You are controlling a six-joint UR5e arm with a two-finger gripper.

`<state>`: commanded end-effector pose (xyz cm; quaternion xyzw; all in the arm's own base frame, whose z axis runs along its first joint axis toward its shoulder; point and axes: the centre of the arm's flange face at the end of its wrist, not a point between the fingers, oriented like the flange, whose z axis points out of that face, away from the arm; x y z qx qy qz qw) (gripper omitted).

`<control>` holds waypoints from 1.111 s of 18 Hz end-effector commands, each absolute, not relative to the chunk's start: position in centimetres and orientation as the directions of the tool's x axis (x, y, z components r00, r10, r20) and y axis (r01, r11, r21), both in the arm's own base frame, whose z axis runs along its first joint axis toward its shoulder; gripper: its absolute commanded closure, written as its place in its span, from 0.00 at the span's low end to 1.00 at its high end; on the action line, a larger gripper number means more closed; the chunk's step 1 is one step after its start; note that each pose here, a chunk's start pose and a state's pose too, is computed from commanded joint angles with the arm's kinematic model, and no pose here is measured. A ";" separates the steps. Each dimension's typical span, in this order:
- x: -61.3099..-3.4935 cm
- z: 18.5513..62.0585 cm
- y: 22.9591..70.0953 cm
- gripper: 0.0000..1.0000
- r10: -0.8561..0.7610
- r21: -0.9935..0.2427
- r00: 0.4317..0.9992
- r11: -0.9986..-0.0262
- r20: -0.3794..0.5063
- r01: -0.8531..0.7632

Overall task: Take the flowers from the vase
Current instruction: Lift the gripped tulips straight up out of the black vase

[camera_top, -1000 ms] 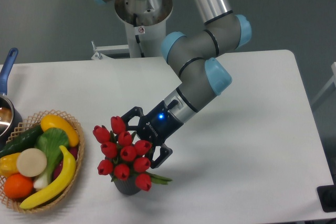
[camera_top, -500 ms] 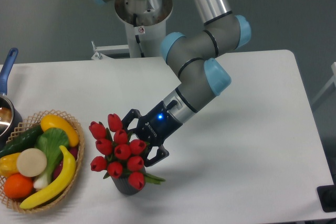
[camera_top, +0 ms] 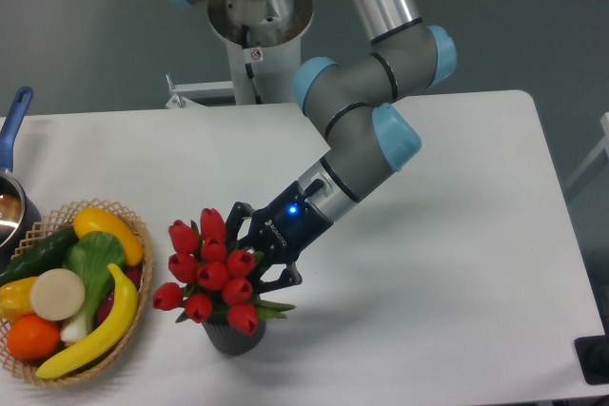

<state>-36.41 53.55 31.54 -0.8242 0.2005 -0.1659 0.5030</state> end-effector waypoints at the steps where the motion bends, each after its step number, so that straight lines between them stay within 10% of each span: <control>1: -36.4 31.6 53.5 0.63 -0.491 -0.895 0.867 -0.420 0.085 -0.149; 20: -36.2 41.5 51.4 0.63 -0.412 -0.924 0.905 -0.377 0.104 -0.066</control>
